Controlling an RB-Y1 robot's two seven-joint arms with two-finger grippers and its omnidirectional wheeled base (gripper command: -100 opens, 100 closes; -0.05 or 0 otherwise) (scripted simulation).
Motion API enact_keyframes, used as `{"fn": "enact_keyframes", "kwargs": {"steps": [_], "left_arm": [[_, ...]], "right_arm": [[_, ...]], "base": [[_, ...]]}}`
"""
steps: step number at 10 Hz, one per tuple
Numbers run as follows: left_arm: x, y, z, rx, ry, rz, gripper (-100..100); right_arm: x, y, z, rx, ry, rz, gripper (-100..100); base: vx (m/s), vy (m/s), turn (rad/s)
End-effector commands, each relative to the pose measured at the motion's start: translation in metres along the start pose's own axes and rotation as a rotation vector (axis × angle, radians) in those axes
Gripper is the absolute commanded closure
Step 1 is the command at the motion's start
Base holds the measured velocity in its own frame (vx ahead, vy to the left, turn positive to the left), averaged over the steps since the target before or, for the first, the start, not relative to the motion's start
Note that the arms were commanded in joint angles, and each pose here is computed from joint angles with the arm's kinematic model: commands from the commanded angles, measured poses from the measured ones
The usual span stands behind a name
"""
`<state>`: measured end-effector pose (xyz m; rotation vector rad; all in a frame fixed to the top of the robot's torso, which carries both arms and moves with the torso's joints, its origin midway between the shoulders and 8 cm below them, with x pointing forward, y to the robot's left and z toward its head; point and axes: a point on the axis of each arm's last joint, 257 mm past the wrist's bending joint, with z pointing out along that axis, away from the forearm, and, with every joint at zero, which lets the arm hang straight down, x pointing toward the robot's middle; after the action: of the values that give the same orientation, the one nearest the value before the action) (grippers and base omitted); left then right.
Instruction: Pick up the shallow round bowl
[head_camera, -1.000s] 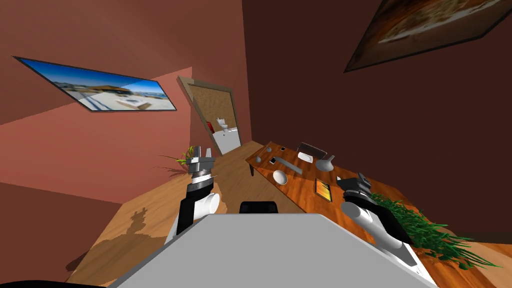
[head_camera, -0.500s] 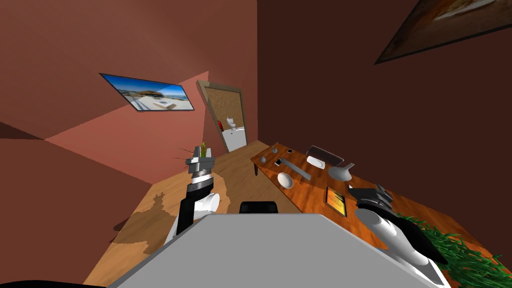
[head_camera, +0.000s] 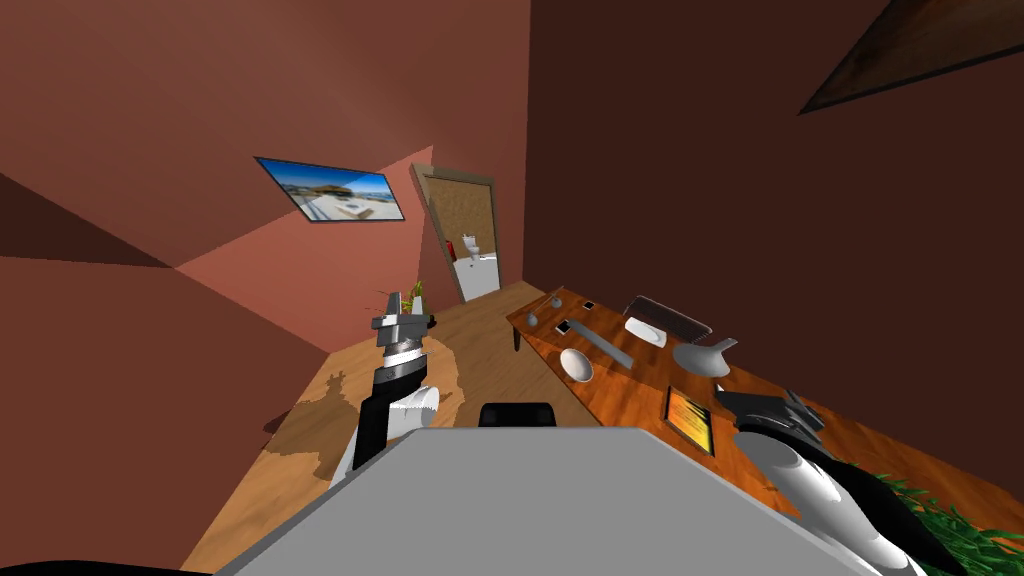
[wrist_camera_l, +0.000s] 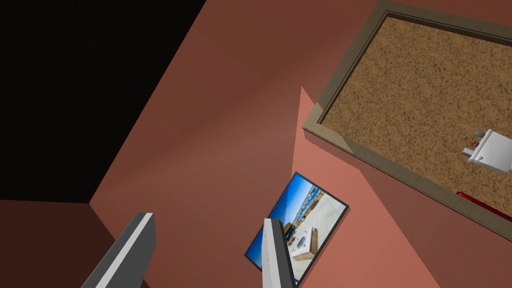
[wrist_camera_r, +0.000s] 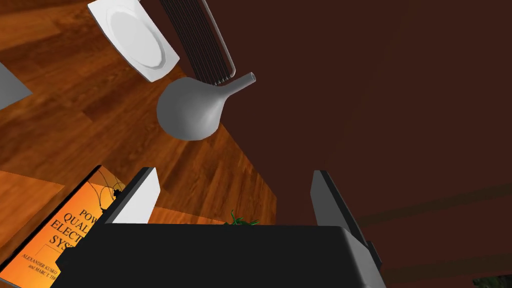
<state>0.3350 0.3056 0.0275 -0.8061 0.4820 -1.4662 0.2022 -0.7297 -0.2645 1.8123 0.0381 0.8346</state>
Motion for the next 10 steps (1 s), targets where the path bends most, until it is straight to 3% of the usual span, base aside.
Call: {"fn": "enact_keyframes", "kwargs": {"steps": [1,2,3,5,6,7,8,10], "left_arm": [[0.000,0.000,0.000,0.000,0.000,0.000,0],[0.000,0.000,0.000,0.000,0.000,0.000,0],[0.000,0.000,0.000,0.000,0.000,0.000,0],[0.000,0.000,0.000,0.000,0.000,0.000,0],[0.000,0.000,0.000,0.000,0.000,0.000,0],[0.000,0.000,0.000,0.000,0.000,0.000,0],[0.000,0.000,0.000,0.000,0.000,0.000,0],[0.000,0.000,0.000,0.000,0.000,0.000,0]], "right_arm": [[-0.028,-0.002,0.000,0.012,-0.053,0.072,-100],[-0.033,-0.002,0.000,0.012,-0.063,0.074,-100],[-0.050,-0.008,-0.001,0.032,-0.097,0.144,-100],[-0.061,-0.005,-0.003,0.024,-0.118,0.150,-100],[-0.081,-0.018,-0.005,0.052,-0.158,0.226,-100],[-0.088,-0.010,-0.007,0.036,-0.169,0.231,-100],[-0.102,-0.030,-0.010,0.074,-0.200,0.306,-100],[-0.114,-0.017,-0.014,0.046,-0.218,0.316,-100]], "base": [[-0.004,-0.001,0.312],[-0.003,-0.011,0.190],[-0.005,-0.008,0.281],[-0.002,-0.008,0.084],[-0.003,0.000,0.305],[-0.003,-0.009,0.193],[-0.003,-0.007,0.326],[-0.001,-0.009,0.066]]}}
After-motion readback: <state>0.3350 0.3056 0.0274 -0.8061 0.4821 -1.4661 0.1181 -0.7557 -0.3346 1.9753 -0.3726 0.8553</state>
